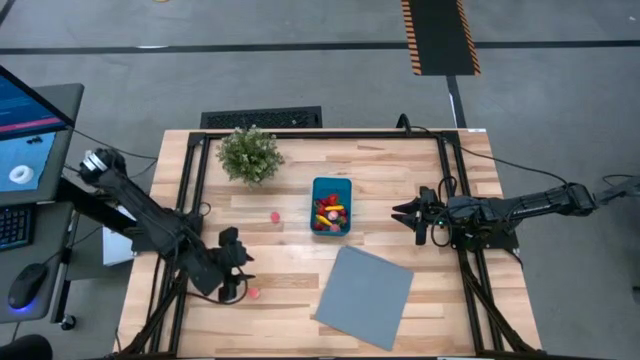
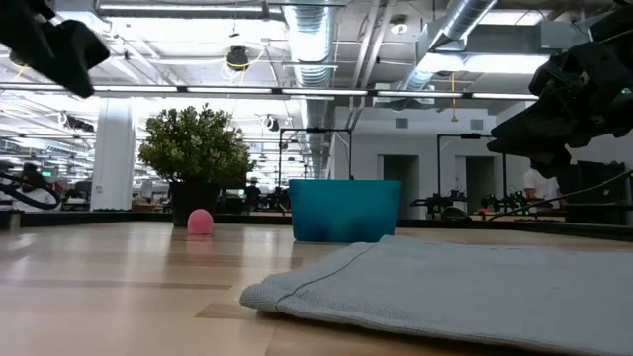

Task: Pick and placing Produce into tupperware
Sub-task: Put the peach into the blue bin

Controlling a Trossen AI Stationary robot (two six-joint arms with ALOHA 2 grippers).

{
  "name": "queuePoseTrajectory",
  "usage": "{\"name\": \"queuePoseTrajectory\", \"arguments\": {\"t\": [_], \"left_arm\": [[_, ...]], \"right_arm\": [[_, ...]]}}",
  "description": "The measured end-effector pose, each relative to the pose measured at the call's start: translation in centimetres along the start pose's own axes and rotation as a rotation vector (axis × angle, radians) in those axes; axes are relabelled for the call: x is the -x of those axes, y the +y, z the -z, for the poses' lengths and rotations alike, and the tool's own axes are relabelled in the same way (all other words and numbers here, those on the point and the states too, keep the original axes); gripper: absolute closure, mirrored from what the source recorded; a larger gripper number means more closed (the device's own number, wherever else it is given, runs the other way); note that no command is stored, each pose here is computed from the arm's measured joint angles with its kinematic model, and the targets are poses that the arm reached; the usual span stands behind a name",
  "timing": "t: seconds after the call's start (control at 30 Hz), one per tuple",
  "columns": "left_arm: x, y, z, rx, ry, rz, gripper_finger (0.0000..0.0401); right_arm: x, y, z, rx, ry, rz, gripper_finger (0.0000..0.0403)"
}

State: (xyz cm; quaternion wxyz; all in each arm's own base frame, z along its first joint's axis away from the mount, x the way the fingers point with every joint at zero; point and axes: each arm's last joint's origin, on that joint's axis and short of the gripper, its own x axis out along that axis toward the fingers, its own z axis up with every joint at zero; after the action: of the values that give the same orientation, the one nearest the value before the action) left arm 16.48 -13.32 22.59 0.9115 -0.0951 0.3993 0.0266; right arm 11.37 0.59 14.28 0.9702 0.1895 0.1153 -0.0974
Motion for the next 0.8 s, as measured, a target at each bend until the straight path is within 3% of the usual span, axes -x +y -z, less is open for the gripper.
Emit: {"name": "queuePoseTrajectory", "arguments": {"t": [0.67,0.8], "left_arm": [[-5.8,-3.9,4.4,0.023,0.224,-0.004,0.0186],[-6.6,-4.2,4.6,0.025,0.216,-0.004,0.0186]], "right_arm": [[0.0,0.0,0.0,0.000,0.000,0.000,0.0244],[0.0,0.0,0.0,0.000,0.000,0.000,0.0244]]}}
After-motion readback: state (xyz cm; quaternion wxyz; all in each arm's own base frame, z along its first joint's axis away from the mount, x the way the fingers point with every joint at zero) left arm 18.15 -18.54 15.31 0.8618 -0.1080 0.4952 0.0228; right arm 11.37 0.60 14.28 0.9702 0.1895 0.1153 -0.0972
